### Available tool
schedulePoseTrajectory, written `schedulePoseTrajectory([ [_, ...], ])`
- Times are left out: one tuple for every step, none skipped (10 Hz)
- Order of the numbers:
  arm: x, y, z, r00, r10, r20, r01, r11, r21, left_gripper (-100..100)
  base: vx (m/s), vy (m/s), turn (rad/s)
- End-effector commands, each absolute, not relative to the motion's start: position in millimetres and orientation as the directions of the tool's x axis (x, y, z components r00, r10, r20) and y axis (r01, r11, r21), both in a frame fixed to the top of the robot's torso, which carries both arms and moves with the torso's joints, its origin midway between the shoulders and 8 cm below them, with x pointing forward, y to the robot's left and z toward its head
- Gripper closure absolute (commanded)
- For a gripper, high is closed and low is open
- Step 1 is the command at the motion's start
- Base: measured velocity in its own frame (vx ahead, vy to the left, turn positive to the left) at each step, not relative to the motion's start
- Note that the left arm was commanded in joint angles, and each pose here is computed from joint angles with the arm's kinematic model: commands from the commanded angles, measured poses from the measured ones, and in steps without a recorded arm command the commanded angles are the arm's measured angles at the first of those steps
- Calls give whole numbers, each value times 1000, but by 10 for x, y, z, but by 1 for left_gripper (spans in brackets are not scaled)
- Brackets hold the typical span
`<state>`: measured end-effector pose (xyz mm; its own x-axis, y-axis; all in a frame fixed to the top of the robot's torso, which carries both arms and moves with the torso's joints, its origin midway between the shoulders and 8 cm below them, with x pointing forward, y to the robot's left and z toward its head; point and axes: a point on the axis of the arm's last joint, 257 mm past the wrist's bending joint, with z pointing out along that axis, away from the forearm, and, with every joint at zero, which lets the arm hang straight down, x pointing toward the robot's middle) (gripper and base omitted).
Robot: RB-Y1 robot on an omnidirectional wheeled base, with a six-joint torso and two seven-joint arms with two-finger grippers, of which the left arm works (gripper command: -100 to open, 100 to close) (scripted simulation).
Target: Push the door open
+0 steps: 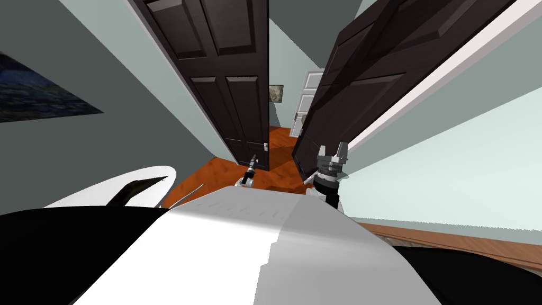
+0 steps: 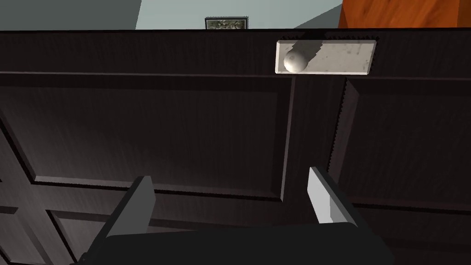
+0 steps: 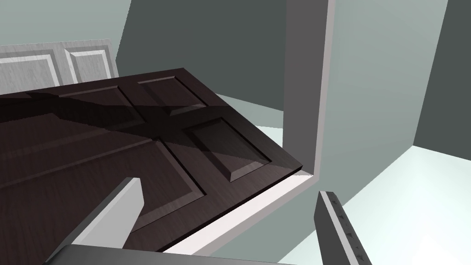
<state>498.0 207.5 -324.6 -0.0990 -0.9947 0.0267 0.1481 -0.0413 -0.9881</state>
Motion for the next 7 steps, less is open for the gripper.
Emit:
schedulePoseTrajectory([
  [4977, 2072, -3338, -100, -995, 24, 129, -36, -991, -100, 82, 8, -52],
  [4976, 2066, -3391, -101, -995, 22, 118, -34, -992, -100, 69, 13, -42],
  [4975, 2060, -3443, -102, -995, 20, 107, -31, -994, -100, 97, 28, -46],
  [4973, 2055, -3494, -102, -995, 18, 96, -28, -995, -100, 115, 40, -56],
  [4971, 2050, -3543, -103, -995, 16, 85, -25, -996, -100, 101, 23, -59],
  [4965, 2041, -3623, -104, -994, 13, 68, -20, -998, -100, 105, 13, -62],
  [4961, 2036, -3663, -105, -994, 11, 59, -18, -998, -100, 104, 23, -55],
])
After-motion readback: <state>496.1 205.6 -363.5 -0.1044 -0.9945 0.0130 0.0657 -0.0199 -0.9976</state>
